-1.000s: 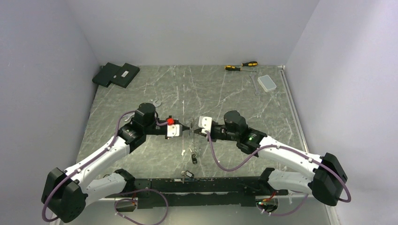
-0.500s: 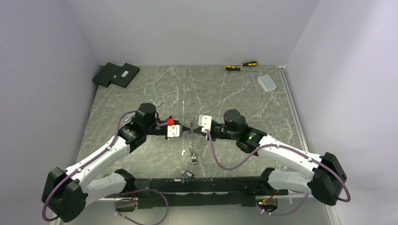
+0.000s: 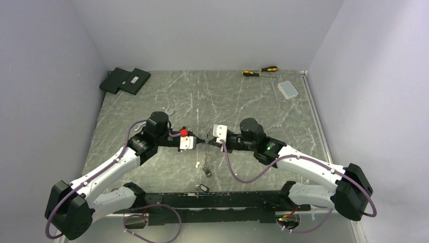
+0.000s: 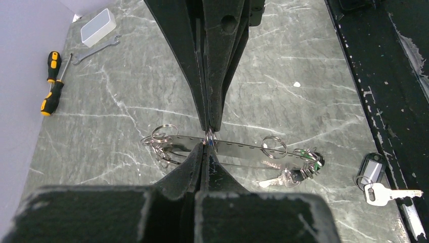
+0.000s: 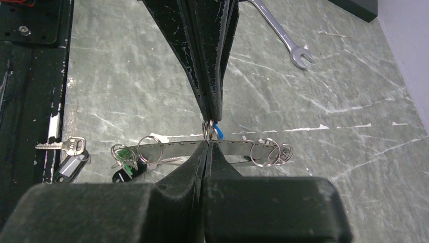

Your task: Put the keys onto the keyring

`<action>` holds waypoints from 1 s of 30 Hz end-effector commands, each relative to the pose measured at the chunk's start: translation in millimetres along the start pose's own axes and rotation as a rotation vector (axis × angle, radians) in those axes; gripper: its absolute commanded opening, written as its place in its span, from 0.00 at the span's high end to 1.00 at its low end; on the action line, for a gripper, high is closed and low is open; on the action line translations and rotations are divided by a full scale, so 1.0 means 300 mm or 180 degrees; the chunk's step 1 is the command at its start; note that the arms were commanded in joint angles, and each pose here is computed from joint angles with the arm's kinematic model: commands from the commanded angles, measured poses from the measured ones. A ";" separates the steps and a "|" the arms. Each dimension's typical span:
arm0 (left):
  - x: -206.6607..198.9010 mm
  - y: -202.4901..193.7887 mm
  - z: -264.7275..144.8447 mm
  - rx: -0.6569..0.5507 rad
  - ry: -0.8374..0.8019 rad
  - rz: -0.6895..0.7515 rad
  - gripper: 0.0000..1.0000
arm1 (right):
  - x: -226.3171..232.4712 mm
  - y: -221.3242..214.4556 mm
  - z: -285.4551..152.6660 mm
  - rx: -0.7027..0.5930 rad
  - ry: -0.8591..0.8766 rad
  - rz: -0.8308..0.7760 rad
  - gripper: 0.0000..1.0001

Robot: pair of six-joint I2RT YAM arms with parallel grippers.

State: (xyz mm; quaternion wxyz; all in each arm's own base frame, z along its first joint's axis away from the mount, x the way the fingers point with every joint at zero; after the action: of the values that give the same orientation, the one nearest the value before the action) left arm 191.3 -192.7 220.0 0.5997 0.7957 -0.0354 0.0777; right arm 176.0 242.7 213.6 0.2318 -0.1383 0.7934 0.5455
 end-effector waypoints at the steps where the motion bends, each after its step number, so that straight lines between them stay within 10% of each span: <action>1: -0.006 0.028 0.006 -0.0098 -0.0125 0.0127 1.00 | -0.068 0.088 -0.002 -0.0294 -0.0132 -0.0156 1.00; 30: -0.024 0.029 0.013 -0.0119 -0.0293 0.0142 1.00 | -0.071 0.090 0.001 -0.0263 -0.0088 -0.0145 1.00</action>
State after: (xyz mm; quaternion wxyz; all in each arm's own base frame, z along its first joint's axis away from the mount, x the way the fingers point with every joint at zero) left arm 186.6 -194.1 218.4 0.6010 0.7947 -0.0564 0.0643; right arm 174.8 244.5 210.3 0.2125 -0.1407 0.8019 0.5403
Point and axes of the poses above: each gripper's point midway between its finger pads, its own z axis out along the fingers, its own x axis along the line the jaws close on, y = z × x, the point moved 8 cm from there along -z, back along the fingers, and after that the axes turned 15 degrees about -z, right-handed, at the moved point
